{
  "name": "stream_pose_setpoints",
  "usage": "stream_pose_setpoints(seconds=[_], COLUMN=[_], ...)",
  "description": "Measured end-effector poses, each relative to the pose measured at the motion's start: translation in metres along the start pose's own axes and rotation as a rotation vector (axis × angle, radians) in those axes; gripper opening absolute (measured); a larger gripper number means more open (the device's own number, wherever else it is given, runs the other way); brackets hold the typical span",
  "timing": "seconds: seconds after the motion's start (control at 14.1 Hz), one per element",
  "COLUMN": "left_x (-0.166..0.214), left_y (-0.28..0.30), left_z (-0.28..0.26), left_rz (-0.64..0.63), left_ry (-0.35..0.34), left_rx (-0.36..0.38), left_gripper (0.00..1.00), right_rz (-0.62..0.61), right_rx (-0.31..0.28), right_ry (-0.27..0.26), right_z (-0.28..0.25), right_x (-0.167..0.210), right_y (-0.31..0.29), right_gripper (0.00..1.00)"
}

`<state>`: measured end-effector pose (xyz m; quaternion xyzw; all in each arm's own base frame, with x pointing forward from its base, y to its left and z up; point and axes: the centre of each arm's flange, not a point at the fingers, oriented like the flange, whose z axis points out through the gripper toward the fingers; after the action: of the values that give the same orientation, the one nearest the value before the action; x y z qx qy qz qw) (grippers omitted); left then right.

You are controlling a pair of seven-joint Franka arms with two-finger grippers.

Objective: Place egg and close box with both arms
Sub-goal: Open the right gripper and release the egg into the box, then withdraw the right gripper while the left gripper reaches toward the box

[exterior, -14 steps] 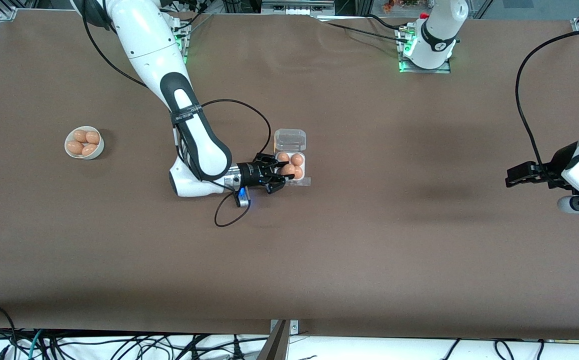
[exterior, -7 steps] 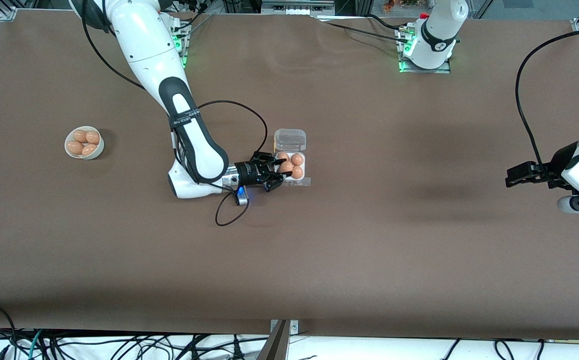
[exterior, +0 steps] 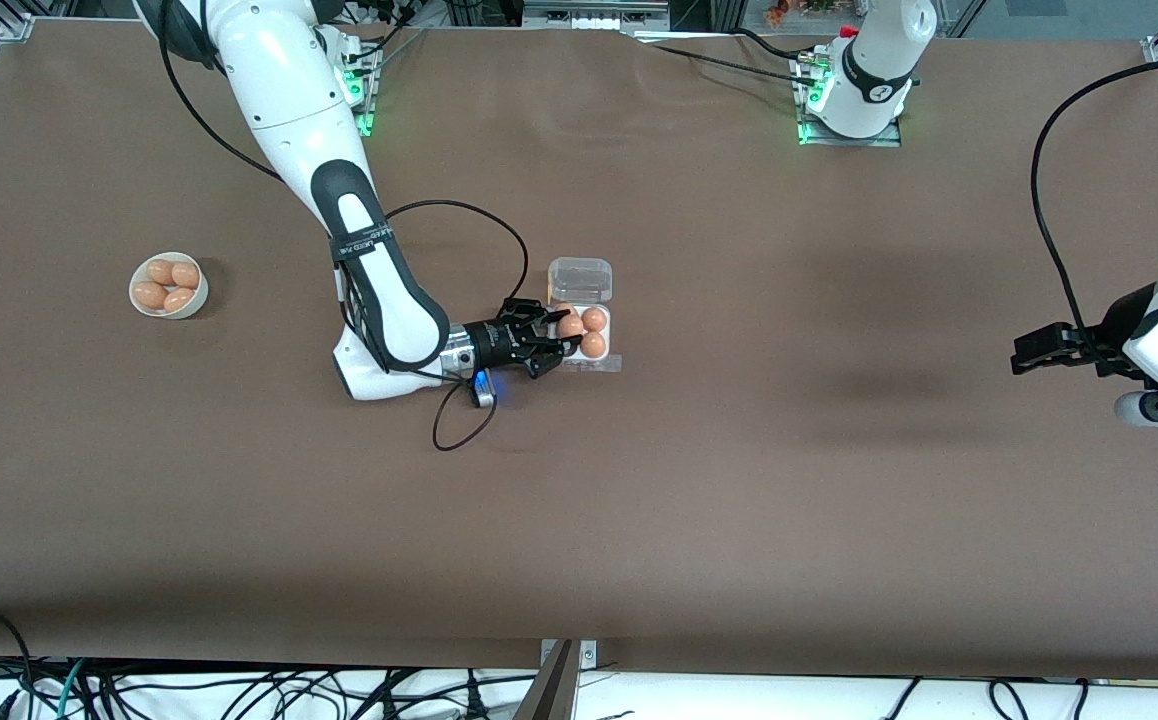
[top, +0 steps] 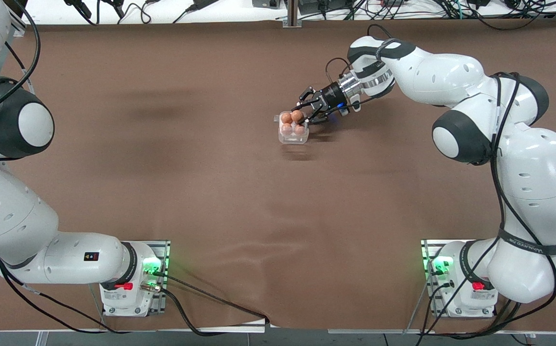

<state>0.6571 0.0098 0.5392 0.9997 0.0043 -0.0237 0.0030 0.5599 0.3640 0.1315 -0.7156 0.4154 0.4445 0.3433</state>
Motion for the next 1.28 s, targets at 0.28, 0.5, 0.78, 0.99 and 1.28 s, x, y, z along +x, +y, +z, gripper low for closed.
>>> stream_pose_setpoints(seconds=[0.28, 0.5, 0.78, 0.99, 1.28], left_x=[0.000, 0.000, 0.000, -0.001, -0.008], left_y=[0.000, 0.000, 0.001, 0.008, 0.045], left_z=[0.000, 0.000, 0.000, 0.001, 0.005], left_rz=[0.000, 0.000, 0.002, 0.013, 0.075], left_ry=[0.000, 0.000, 0.000, -0.011, -0.060], left_rx=[0.000, 0.000, 0.000, -0.001, -0.017], left_gripper=[1.00, 1.00, 1.00, 0.86, 0.64], right_rz=[-0.026, -0.053, -0.133, -0.209, -0.321], right_rx=[0.010, 0.010, -0.048, -0.131, -0.323], right_ry=[-0.012, -0.010, -0.017, 0.028, 0.295], right_z=[-0.001, -0.004, -0.034, -0.087, -0.165], right_x=[-0.001, -0.001, -0.016, -0.028, -0.055], right_y=[-0.002, -0.004, -0.023, -0.036, -0.043], right_gripper=[0.89, 1.00, 1.00, 1.00, 1.00])
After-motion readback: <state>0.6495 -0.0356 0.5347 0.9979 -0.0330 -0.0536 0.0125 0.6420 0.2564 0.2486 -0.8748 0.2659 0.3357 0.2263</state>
